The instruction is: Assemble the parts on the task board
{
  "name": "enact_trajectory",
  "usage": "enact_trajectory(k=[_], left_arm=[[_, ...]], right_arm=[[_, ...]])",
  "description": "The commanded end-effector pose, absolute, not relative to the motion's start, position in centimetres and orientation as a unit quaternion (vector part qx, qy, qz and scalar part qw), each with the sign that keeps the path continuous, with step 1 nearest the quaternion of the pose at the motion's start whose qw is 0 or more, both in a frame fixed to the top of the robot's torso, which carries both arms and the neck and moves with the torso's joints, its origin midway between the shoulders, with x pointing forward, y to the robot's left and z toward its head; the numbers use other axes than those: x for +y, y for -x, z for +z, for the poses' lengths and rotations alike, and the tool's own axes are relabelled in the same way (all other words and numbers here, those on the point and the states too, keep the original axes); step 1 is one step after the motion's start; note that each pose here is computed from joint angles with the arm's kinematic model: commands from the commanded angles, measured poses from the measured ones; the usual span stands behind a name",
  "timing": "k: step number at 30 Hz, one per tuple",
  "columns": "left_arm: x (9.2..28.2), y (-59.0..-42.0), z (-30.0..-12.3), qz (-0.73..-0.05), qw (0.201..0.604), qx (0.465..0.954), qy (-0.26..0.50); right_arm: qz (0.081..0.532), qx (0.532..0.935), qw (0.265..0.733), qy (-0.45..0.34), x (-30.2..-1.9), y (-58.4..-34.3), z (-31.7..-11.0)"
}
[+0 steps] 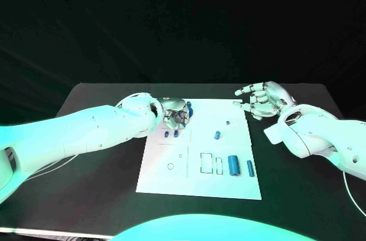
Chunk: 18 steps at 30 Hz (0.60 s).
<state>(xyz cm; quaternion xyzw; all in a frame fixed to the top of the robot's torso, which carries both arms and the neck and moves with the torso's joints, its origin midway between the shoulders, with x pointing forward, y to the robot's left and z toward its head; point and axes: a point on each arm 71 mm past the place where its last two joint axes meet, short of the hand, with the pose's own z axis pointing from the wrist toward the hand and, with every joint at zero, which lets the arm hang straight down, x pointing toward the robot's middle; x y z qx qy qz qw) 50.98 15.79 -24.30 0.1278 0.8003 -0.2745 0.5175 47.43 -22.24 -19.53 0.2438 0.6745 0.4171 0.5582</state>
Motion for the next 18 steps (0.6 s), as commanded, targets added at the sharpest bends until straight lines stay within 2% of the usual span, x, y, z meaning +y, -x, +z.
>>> enact_trajectory(k=[1, 18], left_arm=[[15.68, -50.73, -24.94, -0.276, 0.5, 0.81, -0.13], [15.91, -50.89, -24.21, -0.295, 0.532, 0.785, -0.115]], right_arm=[[0.422, 0.673, 0.559, -0.239, -22.11, -47.39, -19.47], [0.422, 0.673, 0.559, -0.239, -22.11, -47.39, -19.47]])
